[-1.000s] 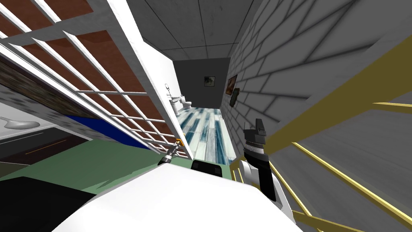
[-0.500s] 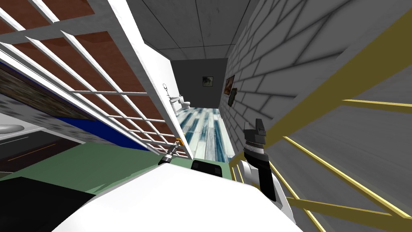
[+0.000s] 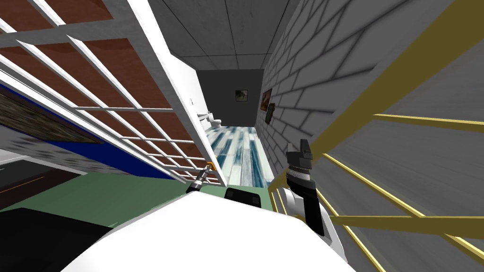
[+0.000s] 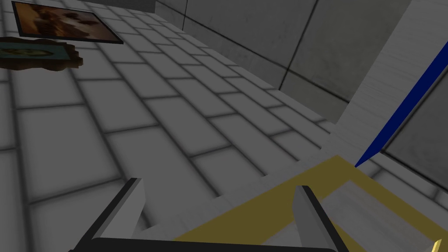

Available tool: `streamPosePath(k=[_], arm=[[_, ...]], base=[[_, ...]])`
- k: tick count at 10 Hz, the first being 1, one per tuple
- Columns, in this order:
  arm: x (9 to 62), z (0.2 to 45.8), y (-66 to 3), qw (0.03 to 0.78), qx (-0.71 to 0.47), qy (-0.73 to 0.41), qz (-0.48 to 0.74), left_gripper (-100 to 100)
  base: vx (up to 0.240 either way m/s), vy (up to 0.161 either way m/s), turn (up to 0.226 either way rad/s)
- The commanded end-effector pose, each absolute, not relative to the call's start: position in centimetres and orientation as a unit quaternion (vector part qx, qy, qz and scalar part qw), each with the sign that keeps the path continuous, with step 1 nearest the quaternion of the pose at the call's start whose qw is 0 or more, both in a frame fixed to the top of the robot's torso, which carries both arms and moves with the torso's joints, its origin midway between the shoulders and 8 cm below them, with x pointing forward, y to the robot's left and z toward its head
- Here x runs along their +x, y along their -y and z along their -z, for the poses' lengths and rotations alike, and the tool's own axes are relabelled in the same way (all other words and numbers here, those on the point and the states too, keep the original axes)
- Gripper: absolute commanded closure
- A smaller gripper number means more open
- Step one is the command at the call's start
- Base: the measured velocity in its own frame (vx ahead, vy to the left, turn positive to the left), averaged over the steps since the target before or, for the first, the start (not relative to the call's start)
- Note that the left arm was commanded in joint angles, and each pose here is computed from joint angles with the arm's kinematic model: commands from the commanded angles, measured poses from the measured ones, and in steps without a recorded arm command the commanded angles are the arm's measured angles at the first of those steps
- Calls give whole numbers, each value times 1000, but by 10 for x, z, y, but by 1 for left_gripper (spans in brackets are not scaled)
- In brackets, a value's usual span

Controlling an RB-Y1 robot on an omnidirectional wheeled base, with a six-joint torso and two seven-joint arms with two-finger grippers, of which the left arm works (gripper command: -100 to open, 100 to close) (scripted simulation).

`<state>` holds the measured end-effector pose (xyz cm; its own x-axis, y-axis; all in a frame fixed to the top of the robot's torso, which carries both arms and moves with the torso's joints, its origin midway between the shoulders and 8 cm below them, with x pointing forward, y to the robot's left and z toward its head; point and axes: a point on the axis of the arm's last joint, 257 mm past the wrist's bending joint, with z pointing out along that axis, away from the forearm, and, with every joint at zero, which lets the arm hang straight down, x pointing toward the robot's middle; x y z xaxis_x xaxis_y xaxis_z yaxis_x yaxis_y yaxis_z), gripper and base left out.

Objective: Pull the door open

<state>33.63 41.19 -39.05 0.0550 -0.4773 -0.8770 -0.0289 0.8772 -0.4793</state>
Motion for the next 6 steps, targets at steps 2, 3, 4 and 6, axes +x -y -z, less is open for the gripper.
streamPosePath(k=[2,3,4,6], arm=[[338,391,-415,696,-222,-658,184,100],[338,391,-415,695,-223,-658,185,100],[339,390,-417,692,-242,-650,199,100],[340,390,-419,689,-260,-642,212,100]], base=[[-42,21,-51],[-36,14,-38],[-45,16,-77],[-61,25,-93]])
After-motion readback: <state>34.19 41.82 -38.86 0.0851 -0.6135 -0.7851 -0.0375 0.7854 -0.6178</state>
